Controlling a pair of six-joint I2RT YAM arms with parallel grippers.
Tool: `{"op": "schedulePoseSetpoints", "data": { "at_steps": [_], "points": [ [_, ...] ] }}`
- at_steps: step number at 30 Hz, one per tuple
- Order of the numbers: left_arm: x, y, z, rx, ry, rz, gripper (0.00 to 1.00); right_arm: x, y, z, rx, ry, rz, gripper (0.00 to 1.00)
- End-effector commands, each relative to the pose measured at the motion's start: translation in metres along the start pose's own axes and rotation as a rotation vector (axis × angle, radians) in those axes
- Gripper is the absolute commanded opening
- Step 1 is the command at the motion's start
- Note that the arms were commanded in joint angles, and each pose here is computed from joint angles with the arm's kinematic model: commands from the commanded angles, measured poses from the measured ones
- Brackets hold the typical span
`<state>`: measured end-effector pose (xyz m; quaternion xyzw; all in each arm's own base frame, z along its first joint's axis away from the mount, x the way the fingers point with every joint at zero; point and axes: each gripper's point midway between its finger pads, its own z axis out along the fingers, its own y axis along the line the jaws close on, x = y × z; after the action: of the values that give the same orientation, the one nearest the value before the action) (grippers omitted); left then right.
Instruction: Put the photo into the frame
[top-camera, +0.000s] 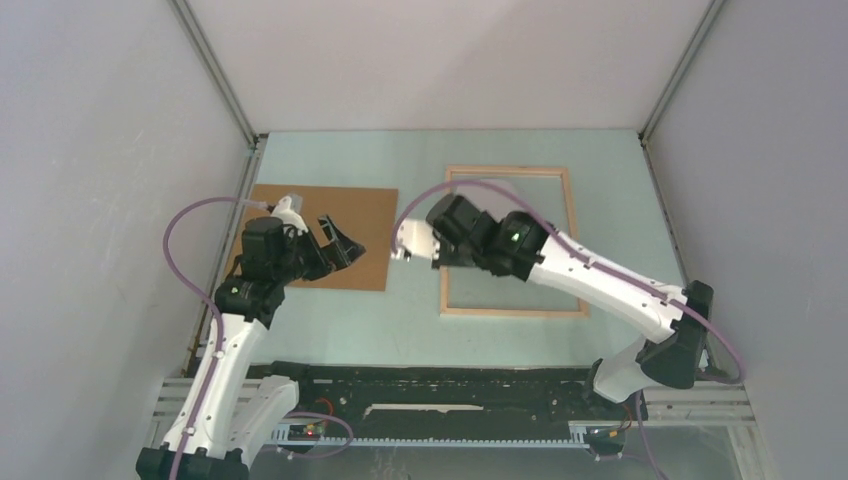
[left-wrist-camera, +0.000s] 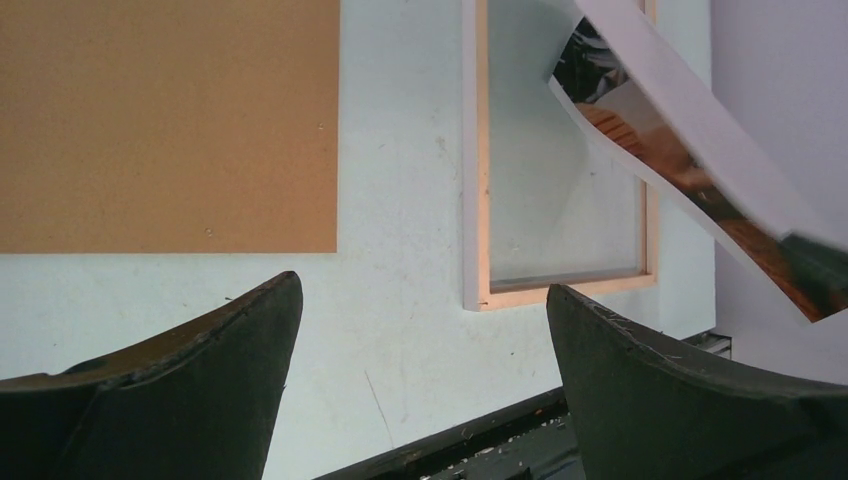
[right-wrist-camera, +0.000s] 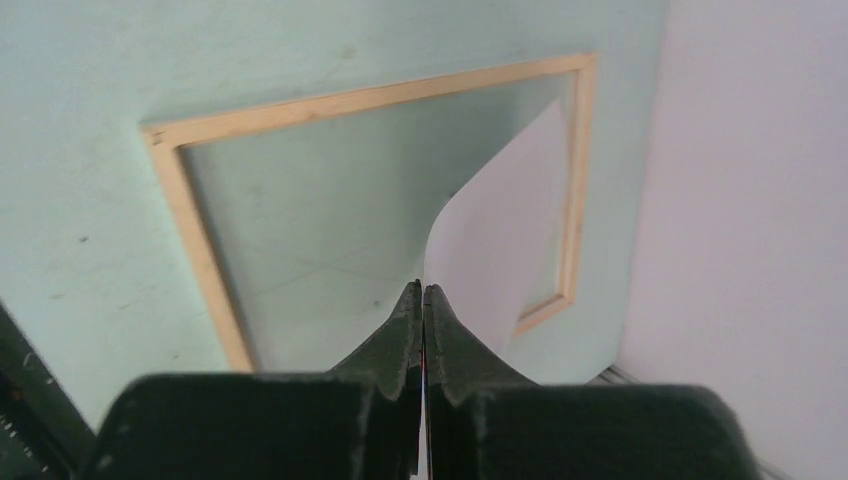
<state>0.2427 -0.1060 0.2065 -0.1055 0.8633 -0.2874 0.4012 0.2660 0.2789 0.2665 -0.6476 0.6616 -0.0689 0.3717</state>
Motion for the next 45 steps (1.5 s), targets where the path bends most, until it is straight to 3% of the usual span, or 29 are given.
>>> {"op": "schedulePoseSetpoints", "data": {
  "at_steps": [1,5,9,17,29,37,45],
  "points": [
    [0.006,0.008,0.004,-0.017,0.004,0.024,1.0,-0.018,0.035,0.002,0.03,-0.069,-0.023,0.0],
    [0.009,0.012,0.007,-0.027,0.007,0.015,1.0,-0.017,0.077,0.022,-0.058,-0.047,-0.032,0.0],
    [0.018,0.014,0.014,-0.011,0.028,-0.011,1.0,-0.043,0.112,0.031,-0.128,-0.103,-0.039,0.0],
    [0.015,0.021,0.015,-0.034,0.026,-0.021,1.0,-0.056,0.152,0.061,-0.213,-0.116,0.146,0.0],
    [0.015,0.019,0.019,-0.021,0.041,-0.024,1.0,0.022,0.119,0.052,0.016,0.024,0.451,0.0],
    [0.014,0.012,0.022,0.019,0.046,-0.041,1.0,0.04,0.122,0.055,-0.037,-0.108,0.295,0.0],
    [0.018,0.015,0.016,0.002,0.043,-0.037,1.0,0.051,0.078,0.085,-0.012,-0.167,0.231,0.0]
  ]
}}
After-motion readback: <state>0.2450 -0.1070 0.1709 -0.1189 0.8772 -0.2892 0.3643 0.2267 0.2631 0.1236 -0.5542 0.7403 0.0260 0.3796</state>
